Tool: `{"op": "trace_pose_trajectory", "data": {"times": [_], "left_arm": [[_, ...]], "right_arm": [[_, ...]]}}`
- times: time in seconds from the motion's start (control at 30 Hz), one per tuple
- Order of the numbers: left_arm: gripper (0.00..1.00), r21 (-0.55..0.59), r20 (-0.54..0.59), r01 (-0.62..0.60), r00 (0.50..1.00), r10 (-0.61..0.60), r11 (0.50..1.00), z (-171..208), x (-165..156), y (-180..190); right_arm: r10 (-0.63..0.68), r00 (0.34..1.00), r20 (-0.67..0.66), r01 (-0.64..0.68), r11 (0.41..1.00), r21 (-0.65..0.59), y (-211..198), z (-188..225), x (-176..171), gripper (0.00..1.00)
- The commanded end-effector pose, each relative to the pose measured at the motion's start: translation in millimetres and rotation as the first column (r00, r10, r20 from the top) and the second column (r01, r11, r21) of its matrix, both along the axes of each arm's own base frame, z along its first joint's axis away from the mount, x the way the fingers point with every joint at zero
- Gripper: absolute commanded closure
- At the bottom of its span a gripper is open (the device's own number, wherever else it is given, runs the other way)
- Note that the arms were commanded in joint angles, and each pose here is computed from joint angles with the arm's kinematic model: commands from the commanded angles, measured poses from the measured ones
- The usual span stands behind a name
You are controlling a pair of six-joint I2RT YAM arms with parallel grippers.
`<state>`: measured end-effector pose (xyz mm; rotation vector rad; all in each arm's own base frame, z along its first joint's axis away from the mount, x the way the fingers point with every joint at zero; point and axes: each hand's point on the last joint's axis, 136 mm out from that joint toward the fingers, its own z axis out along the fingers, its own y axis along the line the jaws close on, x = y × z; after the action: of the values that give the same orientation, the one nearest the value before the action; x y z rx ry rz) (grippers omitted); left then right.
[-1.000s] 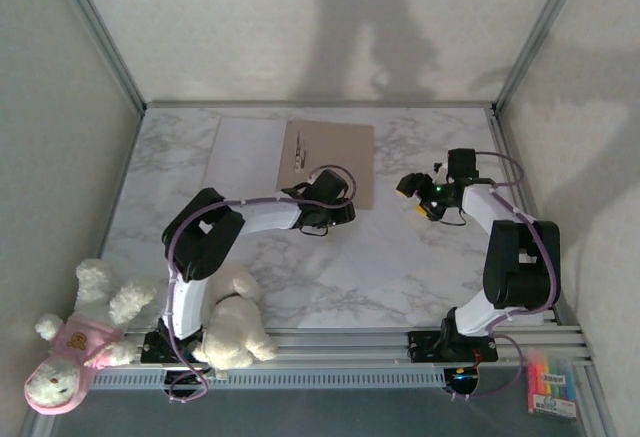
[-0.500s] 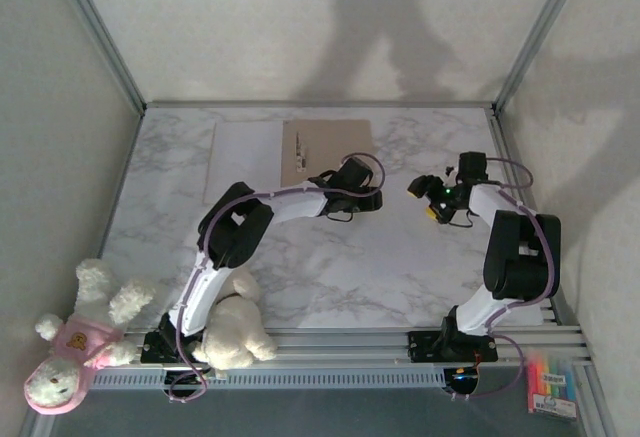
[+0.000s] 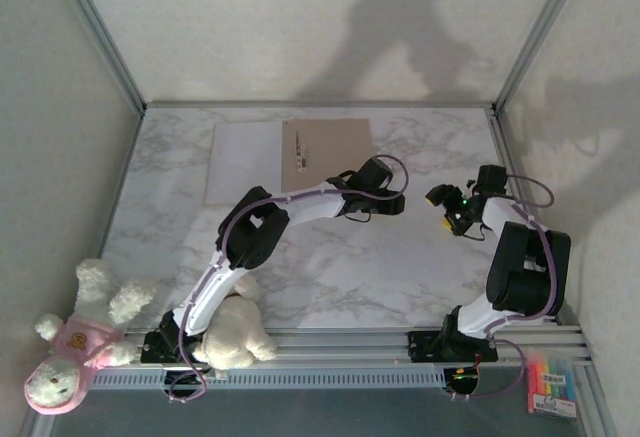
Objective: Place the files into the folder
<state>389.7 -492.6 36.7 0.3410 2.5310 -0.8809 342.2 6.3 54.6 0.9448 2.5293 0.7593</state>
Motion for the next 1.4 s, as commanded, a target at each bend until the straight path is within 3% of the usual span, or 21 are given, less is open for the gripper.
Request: {"op": "trace_pose_trajectory", "data": {"times": [0.0, 0.37, 0.53, 1.37], "left_arm": [[0.43, 0.045, -0.029, 0.069, 0.997, -0.068, 0.997, -12.8, -15.1, -10.4], [0.32, 0.108, 0.002, -0.124, 0.992, 0.125, 0.986, 36.3, -3.8, 17.2], [0.38, 0.102, -0.063, -0.185, 0.979, 0.192, 0.977, 38.4, -23.6, 21.3], [0.41, 0.167, -0.192, -0.221, 0.949, 0.252, 0.961, -7.9, -52.7, 20.3]], "right_arm": [[-0.028, 1.0, 0.003, 0.028, 0.999, -0.031, -10.5, 5.1, -8.0, 0.22], [-0.082, 0.996, -0.025, 0.081, 0.996, -0.046, -30.2, -0.4, -21.8, 0.22], [-0.078, 0.996, -0.051, 0.077, 0.997, -0.024, -28.3, -6.0, -21.0, 0.27], [-0.086, 0.991, -0.1, 0.089, 0.996, 0.026, -22.0, -23.3, -25.1, 0.39]]}}
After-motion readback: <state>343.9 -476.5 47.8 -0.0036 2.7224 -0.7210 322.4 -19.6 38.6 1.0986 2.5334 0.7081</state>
